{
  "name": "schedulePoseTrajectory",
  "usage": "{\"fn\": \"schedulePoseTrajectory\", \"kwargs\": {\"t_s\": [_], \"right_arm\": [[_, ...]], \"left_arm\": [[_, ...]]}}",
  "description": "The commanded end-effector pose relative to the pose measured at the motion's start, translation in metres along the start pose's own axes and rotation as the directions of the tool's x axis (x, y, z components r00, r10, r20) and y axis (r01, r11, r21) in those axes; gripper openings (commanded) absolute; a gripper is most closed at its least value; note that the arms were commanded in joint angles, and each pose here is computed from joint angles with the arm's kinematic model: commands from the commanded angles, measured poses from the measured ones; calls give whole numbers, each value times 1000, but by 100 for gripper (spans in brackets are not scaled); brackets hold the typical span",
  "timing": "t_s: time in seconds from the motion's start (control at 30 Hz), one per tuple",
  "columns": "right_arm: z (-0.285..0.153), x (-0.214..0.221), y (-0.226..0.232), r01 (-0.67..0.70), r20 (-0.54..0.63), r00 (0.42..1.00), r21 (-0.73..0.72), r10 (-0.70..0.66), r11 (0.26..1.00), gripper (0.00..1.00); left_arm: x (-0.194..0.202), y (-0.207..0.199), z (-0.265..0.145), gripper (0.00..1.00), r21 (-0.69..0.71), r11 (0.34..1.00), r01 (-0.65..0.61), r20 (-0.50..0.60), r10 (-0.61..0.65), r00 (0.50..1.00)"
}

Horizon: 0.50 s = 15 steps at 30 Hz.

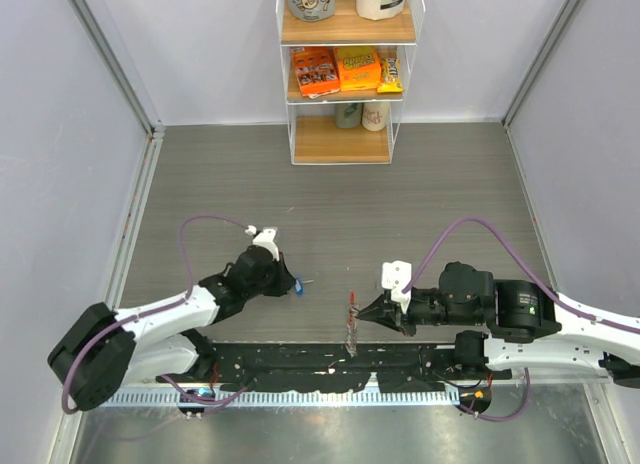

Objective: Put the keys on the keyring

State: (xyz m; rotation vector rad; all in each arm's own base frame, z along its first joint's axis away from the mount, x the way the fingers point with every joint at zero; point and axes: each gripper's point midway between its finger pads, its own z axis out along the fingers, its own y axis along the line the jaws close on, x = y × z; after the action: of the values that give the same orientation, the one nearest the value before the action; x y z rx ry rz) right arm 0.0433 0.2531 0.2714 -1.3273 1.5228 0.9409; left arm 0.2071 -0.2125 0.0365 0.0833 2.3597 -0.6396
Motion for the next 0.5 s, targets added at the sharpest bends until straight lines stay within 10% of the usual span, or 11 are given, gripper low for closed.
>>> {"fn": "schedulePoseTrajectory", "kwargs": {"t_s": [0.0, 0.47], "right_arm": [[-5, -23, 2, 19, 87, 996, -8, -18, 1000, 6], [2, -17, 32, 117, 55, 993, -202, -108, 972, 5]], "left_arm": [[-27, -27, -21, 0, 119, 992, -50, 76, 41, 996], [-42, -121, -126, 0, 551, 733, -399, 233, 324, 917]]}}
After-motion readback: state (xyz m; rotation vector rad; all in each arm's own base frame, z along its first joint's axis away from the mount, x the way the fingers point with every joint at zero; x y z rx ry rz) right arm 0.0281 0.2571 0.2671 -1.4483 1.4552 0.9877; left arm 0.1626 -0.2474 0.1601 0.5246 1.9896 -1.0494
